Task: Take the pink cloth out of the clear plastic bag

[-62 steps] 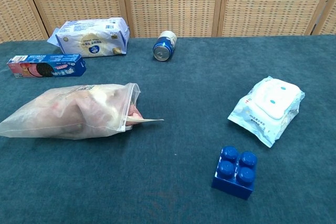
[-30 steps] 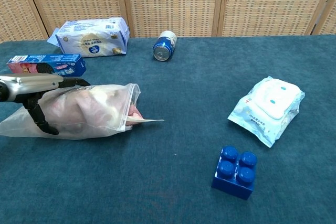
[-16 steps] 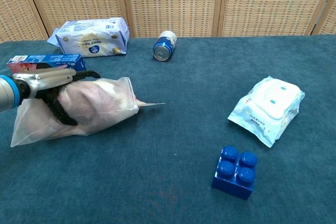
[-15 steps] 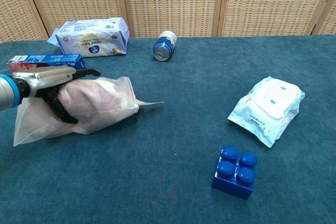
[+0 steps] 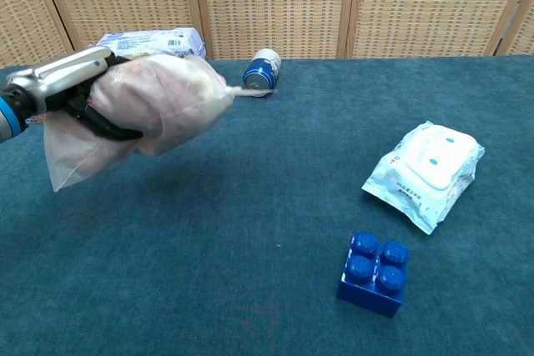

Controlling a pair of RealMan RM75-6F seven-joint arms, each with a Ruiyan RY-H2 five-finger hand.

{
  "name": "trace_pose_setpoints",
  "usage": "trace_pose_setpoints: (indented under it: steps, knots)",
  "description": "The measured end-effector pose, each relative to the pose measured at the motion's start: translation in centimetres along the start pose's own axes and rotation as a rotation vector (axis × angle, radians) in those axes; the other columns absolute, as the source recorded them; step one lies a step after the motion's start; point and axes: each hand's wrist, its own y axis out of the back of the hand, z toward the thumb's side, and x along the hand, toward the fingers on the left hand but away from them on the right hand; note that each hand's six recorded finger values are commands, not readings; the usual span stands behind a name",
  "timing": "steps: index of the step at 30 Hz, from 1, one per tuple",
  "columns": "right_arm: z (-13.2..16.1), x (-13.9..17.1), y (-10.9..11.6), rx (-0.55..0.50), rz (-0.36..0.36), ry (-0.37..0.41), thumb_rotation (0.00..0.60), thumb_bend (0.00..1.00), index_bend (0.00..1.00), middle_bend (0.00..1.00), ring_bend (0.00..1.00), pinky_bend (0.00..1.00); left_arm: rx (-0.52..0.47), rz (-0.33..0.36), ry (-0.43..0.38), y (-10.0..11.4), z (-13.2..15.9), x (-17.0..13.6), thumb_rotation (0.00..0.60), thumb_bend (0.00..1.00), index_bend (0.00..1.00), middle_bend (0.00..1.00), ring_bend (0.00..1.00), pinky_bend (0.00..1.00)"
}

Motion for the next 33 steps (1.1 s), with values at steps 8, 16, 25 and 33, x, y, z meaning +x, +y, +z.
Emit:
trace_pose_setpoints:
  steps: [8,16,25,33]
  knots:
    - [2.1,-3.1,2.8,-0.146,0.042,0.093,0.600,0.00,0.01,0.00,0.00,0.00,-0.172,0.130,-0.143,1.1,3.4,1.8,0.600,0.30,0.62,0.63,0.56,0.66]
    - [4.8,-6.3,5.1,-0.378,0.123,0.178,0.600,0.00,0.25,0.00,0.00,0.00,-0.217,0.158,-0.246,-0.1,7.2,4.6,0.600,0.30,0.62,0.63,0.56,0.66]
    - [7.4,-9.7,6.5,-0.495,0.185,0.203,0.600,0.00,0.39,0.03,0.00,0.00,-0.198,0.187,-0.305,-1.0,10.0,6.5,0.600,0.30,0.62,0.63,0.56,0.66]
    - [8.5,-12.0,5.7,-0.535,0.246,0.139,0.600,0.04,0.42,0.04,0.00,0.00,-0.206,0.231,-0.349,-1.3,12.2,7.2,0.600,0.30,0.63,0.63,0.56,0.66]
